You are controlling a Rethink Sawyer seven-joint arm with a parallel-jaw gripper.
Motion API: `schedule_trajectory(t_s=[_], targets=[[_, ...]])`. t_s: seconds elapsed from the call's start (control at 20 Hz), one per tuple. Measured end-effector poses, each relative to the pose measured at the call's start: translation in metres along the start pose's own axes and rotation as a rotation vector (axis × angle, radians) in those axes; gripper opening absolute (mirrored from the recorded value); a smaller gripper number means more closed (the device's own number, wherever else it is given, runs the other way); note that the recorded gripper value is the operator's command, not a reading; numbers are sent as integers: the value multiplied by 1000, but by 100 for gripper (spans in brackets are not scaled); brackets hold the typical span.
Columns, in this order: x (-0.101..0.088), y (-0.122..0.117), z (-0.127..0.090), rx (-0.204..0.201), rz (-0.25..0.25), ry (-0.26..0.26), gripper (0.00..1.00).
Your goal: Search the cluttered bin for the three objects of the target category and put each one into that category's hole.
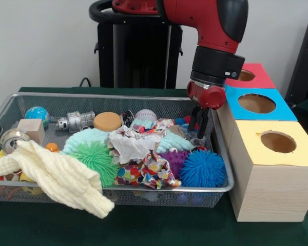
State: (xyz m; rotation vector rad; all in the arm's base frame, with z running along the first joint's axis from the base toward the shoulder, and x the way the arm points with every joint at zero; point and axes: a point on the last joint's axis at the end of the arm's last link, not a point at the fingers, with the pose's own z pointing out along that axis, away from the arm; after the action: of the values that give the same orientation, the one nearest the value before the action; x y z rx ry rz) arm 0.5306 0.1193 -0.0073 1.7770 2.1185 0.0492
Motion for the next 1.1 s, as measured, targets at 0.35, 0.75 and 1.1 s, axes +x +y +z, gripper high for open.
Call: schedule_trajectory(t_s=[0.35, 0.75, 1.1], targets=[[1, 0, 3, -14, 0, -5, 100], [5, -1, 8, -16, 4, 10, 100], [6, -4, 11, -12, -1, 11, 0]])
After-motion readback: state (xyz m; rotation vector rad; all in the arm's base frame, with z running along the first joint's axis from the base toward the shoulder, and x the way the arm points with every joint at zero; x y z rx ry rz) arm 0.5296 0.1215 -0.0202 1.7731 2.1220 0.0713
